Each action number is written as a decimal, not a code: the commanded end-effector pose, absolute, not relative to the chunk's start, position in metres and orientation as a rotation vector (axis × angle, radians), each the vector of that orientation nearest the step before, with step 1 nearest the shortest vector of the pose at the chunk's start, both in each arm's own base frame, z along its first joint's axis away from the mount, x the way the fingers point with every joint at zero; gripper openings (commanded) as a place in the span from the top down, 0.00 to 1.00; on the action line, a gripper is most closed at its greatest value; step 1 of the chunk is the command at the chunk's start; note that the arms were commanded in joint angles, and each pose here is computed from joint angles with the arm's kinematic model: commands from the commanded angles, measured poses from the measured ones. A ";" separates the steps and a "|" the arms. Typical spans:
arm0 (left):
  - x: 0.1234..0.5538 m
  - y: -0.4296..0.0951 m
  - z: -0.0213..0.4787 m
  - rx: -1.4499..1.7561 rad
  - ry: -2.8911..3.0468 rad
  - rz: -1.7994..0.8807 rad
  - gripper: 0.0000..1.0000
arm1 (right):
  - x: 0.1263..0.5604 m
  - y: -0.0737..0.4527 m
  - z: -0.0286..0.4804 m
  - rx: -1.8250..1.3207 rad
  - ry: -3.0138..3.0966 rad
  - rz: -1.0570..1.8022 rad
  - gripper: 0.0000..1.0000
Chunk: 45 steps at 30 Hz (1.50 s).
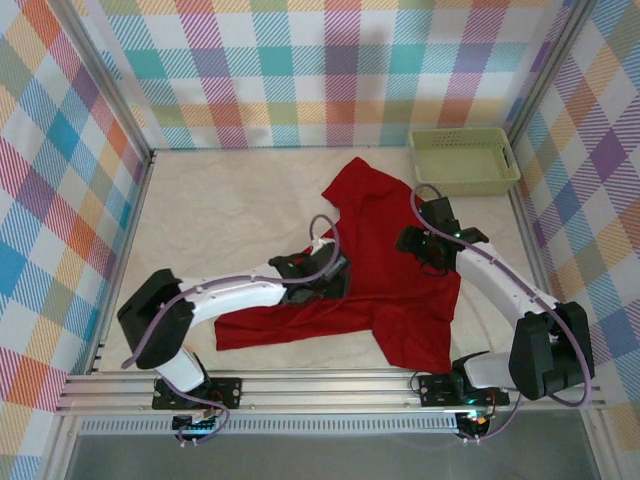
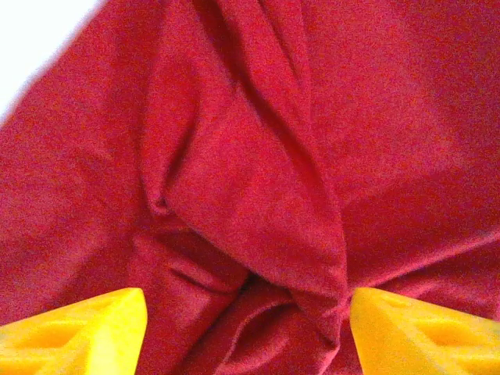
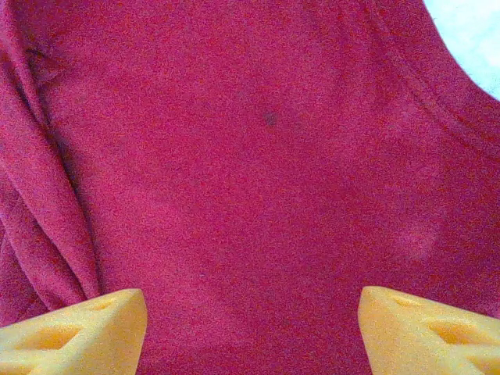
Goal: Fold the inside-out t-shirt
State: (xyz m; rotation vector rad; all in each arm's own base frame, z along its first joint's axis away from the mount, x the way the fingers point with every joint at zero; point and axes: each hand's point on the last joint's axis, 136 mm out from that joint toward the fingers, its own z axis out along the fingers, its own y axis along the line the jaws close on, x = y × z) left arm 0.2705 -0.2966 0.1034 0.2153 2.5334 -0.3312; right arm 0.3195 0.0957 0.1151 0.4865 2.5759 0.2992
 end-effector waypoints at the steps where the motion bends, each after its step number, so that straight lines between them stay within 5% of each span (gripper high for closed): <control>1: 0.289 -0.276 0.111 0.063 2.551 -0.343 0.36 | 0.332 0.112 0.124 0.390 2.565 0.377 0.28; 11: 0.302 -0.293 0.067 0.002 2.658 -0.439 0.63 | 0.346 0.155 0.115 0.198 2.637 0.442 0.33; 18: 0.294 -0.288 0.045 0.000 2.714 -0.404 0.72 | 0.345 0.157 0.103 0.195 2.664 0.428 0.33; 29: 0.289 -0.280 0.035 -0.006 2.748 -0.348 0.73 | 0.346 0.153 0.096 0.221 2.688 0.382 0.33; 35: 0.284 -0.276 0.037 0.010 2.744 -0.319 0.88 | 0.347 0.151 0.095 0.227 2.691 0.367 0.33; 45: 0.284 -0.250 0.060 -0.026 2.630 -0.251 1.00 | 0.354 0.153 0.104 0.172 2.671 0.353 0.33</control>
